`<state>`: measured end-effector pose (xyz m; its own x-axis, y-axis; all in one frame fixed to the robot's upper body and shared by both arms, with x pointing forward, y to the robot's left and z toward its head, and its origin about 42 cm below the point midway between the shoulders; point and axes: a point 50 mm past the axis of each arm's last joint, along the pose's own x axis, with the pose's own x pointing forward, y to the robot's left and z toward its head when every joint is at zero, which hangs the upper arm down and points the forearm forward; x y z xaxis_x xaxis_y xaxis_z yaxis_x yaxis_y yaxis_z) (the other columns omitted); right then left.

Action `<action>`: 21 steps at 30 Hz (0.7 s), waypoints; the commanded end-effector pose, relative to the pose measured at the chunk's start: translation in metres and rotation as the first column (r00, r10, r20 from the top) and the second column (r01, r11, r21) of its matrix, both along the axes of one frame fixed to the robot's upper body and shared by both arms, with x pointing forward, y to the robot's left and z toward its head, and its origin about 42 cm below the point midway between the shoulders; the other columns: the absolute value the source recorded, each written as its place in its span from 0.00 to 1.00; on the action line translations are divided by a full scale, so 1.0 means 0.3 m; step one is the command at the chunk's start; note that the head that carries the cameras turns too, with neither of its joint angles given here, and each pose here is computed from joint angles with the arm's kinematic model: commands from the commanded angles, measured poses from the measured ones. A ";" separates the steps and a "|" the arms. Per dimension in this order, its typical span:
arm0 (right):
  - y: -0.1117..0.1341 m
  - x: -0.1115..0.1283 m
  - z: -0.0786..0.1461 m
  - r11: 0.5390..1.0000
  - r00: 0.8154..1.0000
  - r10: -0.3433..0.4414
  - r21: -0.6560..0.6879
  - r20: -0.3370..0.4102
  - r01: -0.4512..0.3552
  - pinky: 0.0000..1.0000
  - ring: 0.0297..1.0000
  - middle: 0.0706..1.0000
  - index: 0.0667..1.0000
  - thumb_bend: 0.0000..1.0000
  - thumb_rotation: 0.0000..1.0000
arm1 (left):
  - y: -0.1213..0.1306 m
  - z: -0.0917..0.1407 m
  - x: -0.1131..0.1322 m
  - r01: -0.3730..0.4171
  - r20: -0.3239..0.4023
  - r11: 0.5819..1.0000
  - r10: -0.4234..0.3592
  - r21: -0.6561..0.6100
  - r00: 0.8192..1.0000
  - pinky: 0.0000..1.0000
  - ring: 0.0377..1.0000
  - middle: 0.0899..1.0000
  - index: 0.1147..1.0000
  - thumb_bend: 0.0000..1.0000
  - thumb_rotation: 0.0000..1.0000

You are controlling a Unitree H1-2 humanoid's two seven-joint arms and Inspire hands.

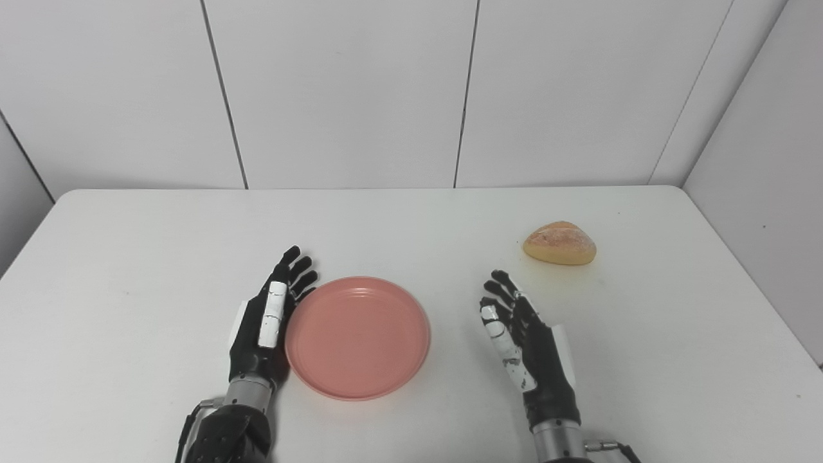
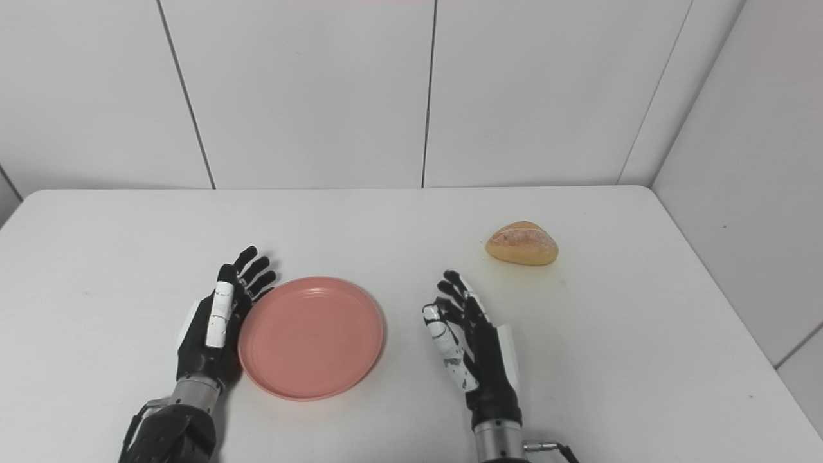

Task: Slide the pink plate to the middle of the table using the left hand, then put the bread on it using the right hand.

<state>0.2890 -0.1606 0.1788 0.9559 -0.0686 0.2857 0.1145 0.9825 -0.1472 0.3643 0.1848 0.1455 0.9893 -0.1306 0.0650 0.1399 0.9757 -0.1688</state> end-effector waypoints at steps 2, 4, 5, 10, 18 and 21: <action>-0.038 0.034 0.119 0.993 0.991 -0.020 -0.111 0.135 0.035 0.80 0.78 0.79 0.83 0.81 0.77 | -0.013 0.011 0.015 0.021 0.027 1.000 -0.021 -0.009 0.999 0.90 0.89 0.90 0.90 0.83 0.88; -0.072 0.058 0.159 0.982 0.986 -0.023 -0.181 0.167 0.054 0.76 0.77 0.77 0.83 0.81 0.77 | -0.007 0.008 0.016 0.017 0.026 1.000 -0.017 -0.020 1.000 0.93 0.90 0.91 0.90 0.83 0.87; -0.084 0.068 0.170 0.977 0.984 -0.024 -0.204 0.178 0.061 0.75 0.77 0.76 0.83 0.84 0.75 | -0.005 0.006 0.016 0.015 0.026 1.000 -0.015 -0.023 1.000 0.94 0.90 0.91 0.90 0.83 0.87; -0.138 0.106 0.222 0.914 0.975 -0.043 -0.385 0.218 0.127 0.79 0.79 0.78 0.84 0.90 0.76 | 0.003 -0.006 0.019 0.009 0.027 0.999 -0.008 -0.039 1.000 0.95 0.91 0.90 0.90 0.83 0.85; -0.223 0.139 0.302 0.811 0.957 -0.078 -0.541 0.280 0.224 1.00 0.91 0.84 0.84 0.97 0.67 | -0.001 -0.021 0.020 0.009 0.028 0.999 -0.007 -0.047 1.000 0.93 0.89 0.89 0.90 0.83 0.85; -0.256 0.148 0.329 0.745 0.949 -0.104 -0.609 0.297 0.272 1.00 0.95 0.85 0.84 0.99 0.71 | -0.005 -0.024 0.022 0.008 0.029 0.999 -0.006 -0.053 1.000 0.95 0.89 0.89 0.90 0.81 0.85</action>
